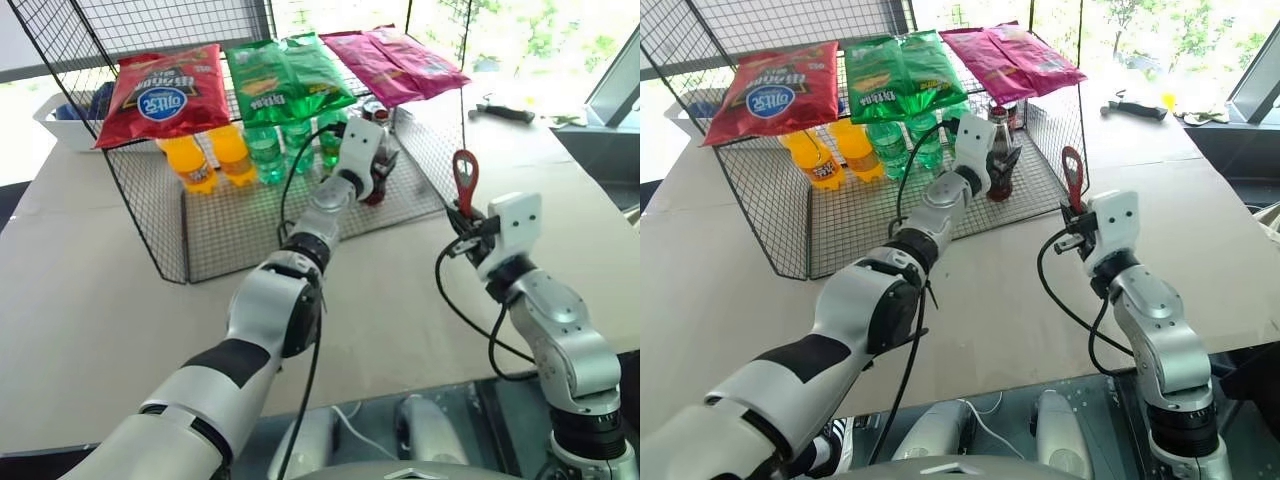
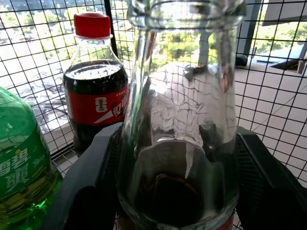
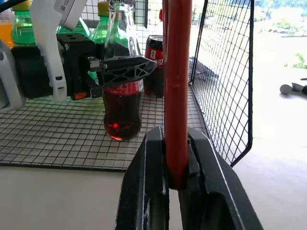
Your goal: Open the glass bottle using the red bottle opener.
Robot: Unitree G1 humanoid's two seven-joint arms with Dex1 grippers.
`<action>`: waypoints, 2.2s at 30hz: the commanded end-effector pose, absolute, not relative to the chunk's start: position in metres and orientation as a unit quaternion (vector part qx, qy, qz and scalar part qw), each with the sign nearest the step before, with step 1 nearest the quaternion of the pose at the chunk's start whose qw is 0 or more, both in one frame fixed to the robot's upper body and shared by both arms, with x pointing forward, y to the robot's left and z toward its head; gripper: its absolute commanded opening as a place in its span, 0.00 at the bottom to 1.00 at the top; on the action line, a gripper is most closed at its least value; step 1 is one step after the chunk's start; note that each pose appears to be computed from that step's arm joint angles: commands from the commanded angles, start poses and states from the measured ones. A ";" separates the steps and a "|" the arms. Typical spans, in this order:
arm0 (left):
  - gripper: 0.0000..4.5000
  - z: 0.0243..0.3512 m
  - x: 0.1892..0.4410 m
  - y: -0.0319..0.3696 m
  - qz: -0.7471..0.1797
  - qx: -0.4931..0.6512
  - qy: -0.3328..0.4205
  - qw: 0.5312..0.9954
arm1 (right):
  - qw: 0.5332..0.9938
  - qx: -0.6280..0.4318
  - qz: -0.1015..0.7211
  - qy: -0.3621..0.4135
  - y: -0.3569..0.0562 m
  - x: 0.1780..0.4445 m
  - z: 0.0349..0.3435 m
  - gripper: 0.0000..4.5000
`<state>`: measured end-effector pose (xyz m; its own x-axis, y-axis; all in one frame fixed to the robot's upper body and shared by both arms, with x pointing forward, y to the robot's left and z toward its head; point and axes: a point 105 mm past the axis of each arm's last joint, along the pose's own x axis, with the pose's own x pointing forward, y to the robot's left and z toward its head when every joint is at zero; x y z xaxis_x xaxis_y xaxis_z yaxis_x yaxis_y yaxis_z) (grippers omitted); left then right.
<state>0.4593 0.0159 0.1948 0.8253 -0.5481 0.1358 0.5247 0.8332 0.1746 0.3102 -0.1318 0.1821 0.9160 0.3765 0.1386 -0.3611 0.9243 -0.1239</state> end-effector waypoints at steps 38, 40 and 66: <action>0.65 0.187 0.311 0.072 -0.456 0.071 -0.102 0.881 | 0.967 -0.055 0.213 -0.129 -0.127 0.326 0.206 0.00; 0.83 0.188 0.311 0.072 -0.458 0.068 -0.105 0.880 | 0.967 -0.055 0.212 -0.131 -0.126 0.326 0.206 0.00; 0.99 0.180 0.306 0.075 -0.465 0.051 -0.158 0.869 | 0.961 -0.058 0.234 -0.134 -0.116 0.329 0.205 0.00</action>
<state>0.3091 0.0768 0.1733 0.5395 -0.8182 0.1987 0.7949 0.5728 0.2001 0.3319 -0.1205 0.1870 0.8791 0.4480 0.1628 -0.4279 0.8922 -0.1448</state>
